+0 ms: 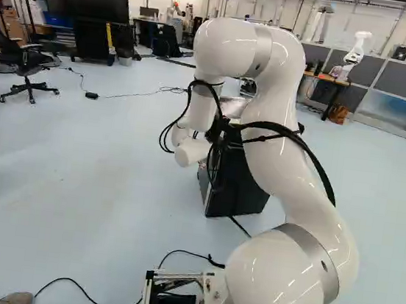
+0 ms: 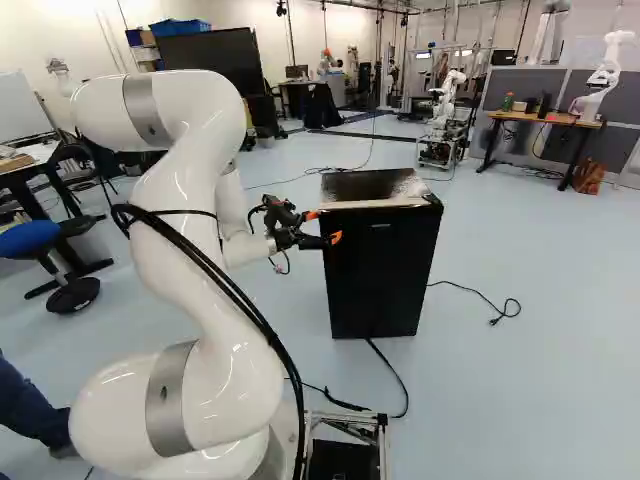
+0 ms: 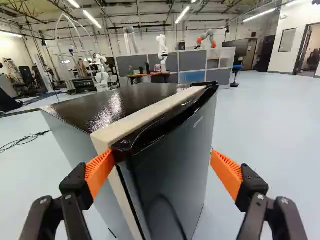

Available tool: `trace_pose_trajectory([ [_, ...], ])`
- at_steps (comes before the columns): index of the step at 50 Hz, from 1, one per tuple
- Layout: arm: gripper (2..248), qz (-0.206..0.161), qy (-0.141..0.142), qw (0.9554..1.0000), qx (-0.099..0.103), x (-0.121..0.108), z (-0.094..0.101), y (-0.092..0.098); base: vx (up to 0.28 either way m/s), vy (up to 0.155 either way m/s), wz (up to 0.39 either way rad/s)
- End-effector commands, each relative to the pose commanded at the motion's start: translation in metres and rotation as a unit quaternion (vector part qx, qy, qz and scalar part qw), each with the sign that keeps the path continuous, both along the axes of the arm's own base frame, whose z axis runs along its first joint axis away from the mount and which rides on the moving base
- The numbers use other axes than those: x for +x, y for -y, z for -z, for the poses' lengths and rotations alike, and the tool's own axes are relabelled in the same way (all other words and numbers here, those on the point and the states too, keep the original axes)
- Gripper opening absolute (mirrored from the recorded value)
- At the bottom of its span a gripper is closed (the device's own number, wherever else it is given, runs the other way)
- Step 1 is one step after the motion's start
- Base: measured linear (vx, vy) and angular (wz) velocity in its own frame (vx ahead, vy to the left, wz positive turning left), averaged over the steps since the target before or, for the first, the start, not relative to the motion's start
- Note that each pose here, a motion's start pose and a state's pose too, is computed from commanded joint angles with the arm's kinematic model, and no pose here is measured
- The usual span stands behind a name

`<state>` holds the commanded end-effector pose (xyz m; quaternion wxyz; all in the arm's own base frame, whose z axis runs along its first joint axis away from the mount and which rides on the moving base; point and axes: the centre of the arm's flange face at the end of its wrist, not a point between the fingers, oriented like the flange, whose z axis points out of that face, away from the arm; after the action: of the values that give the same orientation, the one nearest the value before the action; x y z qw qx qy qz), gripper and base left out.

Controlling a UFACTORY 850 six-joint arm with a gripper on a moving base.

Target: Grab a drink from the fridge

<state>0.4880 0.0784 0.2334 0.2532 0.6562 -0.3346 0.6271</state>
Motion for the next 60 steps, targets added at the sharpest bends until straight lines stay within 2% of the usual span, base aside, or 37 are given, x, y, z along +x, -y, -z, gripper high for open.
trace_pose_trajectory([
  [14, 247, 0.012, -0.002, 0.9999, 0.000, -0.003, 0.000, 0.006, 0.000, 0.000, 0.000],
  [26, 247, 0.034, -0.009, 0.9994, -0.001, -0.016, -0.001, 0.013, 0.000, 0.000, 0.000],
  [45, 247, 0.072, -0.032, 0.9969, -0.006, -0.054, -0.003, 0.026, 0.000, 0.000, 0.000],
  [60, 247, 0.102, -0.054, 0.9932, -0.014, -0.090, -0.004, 0.038, 0.000, 0.000, 0.000],
])
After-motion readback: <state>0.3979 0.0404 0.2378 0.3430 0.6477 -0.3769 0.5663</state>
